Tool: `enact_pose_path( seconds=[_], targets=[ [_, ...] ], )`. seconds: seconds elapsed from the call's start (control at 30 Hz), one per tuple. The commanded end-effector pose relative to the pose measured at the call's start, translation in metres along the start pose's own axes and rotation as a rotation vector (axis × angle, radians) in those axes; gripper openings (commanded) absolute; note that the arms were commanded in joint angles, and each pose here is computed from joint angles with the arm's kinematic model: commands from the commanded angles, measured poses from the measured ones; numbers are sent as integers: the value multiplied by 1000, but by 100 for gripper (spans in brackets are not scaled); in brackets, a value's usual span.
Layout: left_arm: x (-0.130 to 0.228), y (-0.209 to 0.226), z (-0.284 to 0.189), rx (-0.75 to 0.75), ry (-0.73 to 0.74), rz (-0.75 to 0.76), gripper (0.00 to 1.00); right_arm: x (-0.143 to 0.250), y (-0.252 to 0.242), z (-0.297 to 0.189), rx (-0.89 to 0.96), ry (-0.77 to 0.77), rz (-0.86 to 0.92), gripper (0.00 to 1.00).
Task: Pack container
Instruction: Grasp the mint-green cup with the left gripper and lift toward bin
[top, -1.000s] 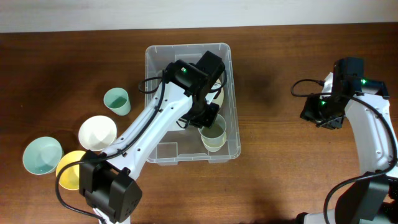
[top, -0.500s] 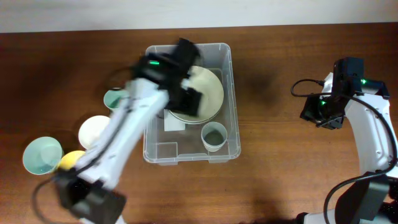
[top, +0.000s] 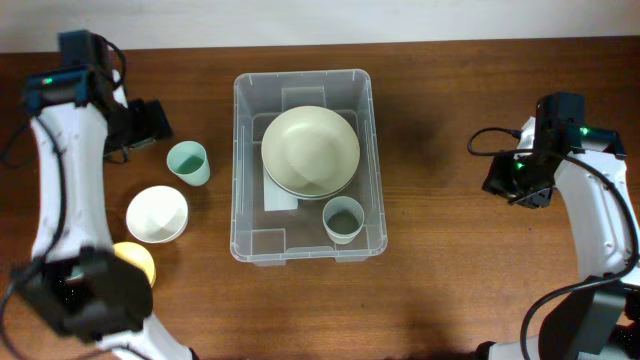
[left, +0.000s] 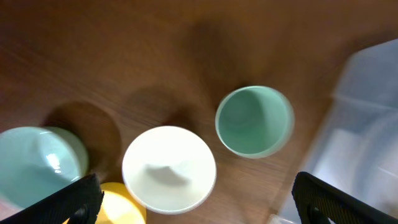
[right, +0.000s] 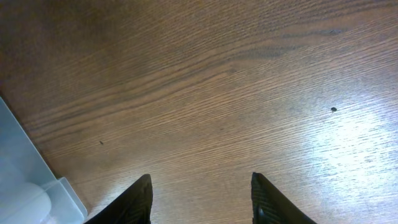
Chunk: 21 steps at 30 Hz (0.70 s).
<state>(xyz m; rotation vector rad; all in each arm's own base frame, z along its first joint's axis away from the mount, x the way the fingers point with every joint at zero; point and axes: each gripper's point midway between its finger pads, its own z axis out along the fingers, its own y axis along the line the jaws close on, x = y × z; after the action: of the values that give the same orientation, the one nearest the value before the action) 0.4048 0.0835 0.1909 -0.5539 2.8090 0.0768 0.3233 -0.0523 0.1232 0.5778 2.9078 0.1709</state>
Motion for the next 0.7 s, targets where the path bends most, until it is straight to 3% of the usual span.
enact_pose_path(
  seconds=[0.0, 0.23, 0.27, 0.43, 0.53, 0.67],
  targets=[
    [13, -10, 68, 34, 167, 68, 99, 1, 3, -1, -7, -2, -14, 47],
    [25, -13, 146, 18, 293, 87, 96, 1, 3, -1, -6, -2, -14, 47],
    [26, -13, 148, 17, 299, 86, 84, 1, 3, -1, -6, -1, -14, 47],
    [17, -14, 136, 21, 274, 86, 2, 1, 3, -1, -6, -2, -14, 47],
    [-1, -19, 97, 40, 195, 88, 1, 1, 3, -1, -6, -2, -14, 47],
    [-9, -64, -4, 203, 33, 146, 1, 1, 3, -1, -6, -2, -14, 47]
  ],
)
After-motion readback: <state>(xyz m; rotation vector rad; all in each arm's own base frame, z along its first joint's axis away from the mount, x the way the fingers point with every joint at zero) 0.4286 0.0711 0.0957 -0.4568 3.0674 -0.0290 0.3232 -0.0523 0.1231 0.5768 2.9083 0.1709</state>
